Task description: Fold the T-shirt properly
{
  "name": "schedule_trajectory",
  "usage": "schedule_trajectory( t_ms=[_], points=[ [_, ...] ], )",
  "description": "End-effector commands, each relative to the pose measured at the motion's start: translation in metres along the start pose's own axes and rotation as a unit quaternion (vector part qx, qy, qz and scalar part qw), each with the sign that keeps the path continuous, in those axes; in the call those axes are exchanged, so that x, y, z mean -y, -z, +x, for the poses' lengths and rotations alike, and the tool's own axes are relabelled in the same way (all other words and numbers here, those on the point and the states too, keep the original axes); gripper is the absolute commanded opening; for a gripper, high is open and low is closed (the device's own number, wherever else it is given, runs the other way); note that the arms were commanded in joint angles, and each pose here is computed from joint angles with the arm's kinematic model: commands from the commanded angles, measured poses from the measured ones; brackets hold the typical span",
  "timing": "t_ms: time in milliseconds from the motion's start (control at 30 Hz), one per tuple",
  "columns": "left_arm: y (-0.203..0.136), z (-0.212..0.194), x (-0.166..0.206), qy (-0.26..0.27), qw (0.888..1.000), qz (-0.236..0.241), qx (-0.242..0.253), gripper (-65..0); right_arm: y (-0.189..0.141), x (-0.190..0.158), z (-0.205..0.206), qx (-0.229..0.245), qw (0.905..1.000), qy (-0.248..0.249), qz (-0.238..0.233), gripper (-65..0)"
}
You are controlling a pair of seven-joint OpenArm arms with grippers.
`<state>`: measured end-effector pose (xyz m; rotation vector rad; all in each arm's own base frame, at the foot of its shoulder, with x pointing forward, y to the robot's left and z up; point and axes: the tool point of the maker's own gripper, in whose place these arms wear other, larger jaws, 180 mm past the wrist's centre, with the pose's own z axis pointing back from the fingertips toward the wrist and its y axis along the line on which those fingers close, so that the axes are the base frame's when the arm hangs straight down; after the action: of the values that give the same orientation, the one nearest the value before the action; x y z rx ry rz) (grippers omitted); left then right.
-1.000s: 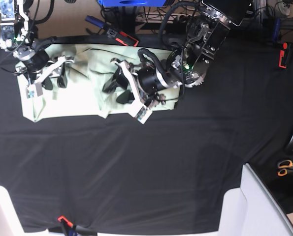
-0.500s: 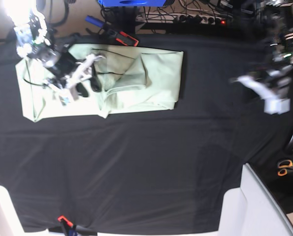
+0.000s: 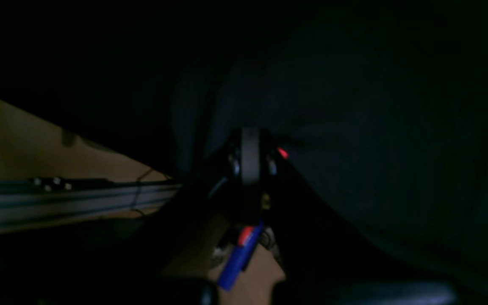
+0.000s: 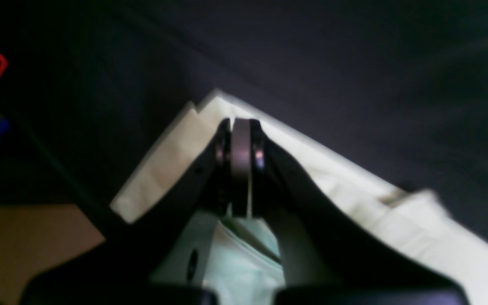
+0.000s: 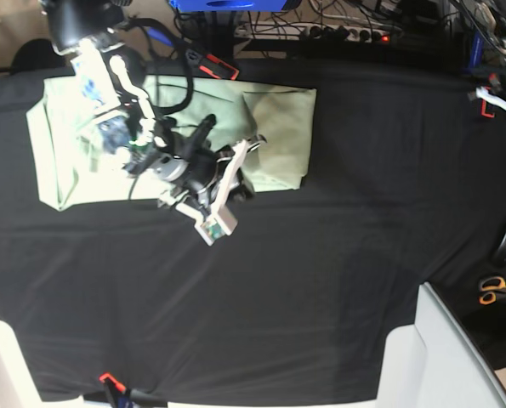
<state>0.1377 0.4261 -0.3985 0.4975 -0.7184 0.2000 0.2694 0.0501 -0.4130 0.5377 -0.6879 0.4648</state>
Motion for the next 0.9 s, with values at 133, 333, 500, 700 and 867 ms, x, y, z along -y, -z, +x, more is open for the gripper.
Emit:
schedule_trajectory(
  t_ms=[133,333,500,700,867],
  points=[
    [0.000,0.014,-0.005,-0.001,1.000,0.006,0.025,-65.0,0.009,0.003,-0.011,-0.013,0.9998,0.016,0.004,-64.7],
    [0.000,0.014,-0.004,-0.002,1.000,0.005,0.025,-65.0,0.003,-0.002,-0.035,-0.032,0.9991,0.026,0.004,-64.7],
    [0.000,0.015,-0.005,-0.001,1.000,0.006,0.025,-65.0,-0.008,-0.009,-0.058,-0.045,0.9984,0.034,0.006,-64.7],
    [0.000,0.015,-0.005,-0.001,1.000,0.006,0.025,-65.0,-0.028,0.003,-0.082,-0.052,0.9962,0.066,-0.020,-64.7],
    [0.000,0.015,-0.005,0.000,1.000,0.006,0.025,-65.0,-0.045,0.013,-0.098,-0.069,0.9958,0.051,-0.032,-64.7]
  ],
)
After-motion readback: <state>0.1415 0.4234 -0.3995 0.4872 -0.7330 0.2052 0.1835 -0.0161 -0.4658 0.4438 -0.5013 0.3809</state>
